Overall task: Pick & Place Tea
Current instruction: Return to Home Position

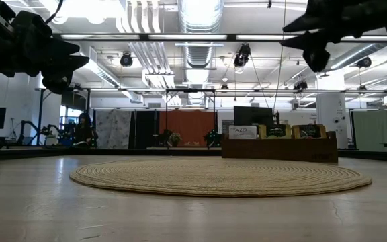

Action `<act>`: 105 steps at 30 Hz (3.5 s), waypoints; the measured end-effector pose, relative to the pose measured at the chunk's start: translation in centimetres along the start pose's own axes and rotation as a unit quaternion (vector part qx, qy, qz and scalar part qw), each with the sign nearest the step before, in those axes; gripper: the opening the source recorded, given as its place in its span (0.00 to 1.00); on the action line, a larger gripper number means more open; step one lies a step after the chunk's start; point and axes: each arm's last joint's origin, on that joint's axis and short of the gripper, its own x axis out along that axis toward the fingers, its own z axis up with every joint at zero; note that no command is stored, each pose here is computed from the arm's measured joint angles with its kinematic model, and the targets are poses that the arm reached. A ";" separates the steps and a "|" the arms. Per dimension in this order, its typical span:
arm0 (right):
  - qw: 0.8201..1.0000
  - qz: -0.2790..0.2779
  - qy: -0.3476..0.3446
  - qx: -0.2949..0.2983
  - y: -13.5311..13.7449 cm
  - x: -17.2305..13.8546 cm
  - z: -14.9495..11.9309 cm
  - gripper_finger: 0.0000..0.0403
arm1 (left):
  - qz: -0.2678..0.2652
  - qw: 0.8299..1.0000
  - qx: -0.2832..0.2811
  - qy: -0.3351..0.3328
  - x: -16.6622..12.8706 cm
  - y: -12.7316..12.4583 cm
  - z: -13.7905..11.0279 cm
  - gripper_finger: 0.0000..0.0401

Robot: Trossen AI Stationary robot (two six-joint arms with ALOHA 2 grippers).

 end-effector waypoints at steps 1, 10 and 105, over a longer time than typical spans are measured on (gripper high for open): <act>1.000 -0.003 -0.014 -0.022 0.1 0.0 0.2 0.33 | 0.000 1.000 0.000 0.000 0.0 0.0 0.0 0.36; 0.994 -0.001 -0.083 -0.077 0.5 0.1 1.3 0.32 | 0.000 1.000 0.000 0.000 0.0 0.0 0.0 0.36; 0.928 0.136 -0.118 -0.327 -2.1 -3.8 -10.1 0.31 | 0.000 1.000 0.000 0.001 0.0 0.0 0.0 0.36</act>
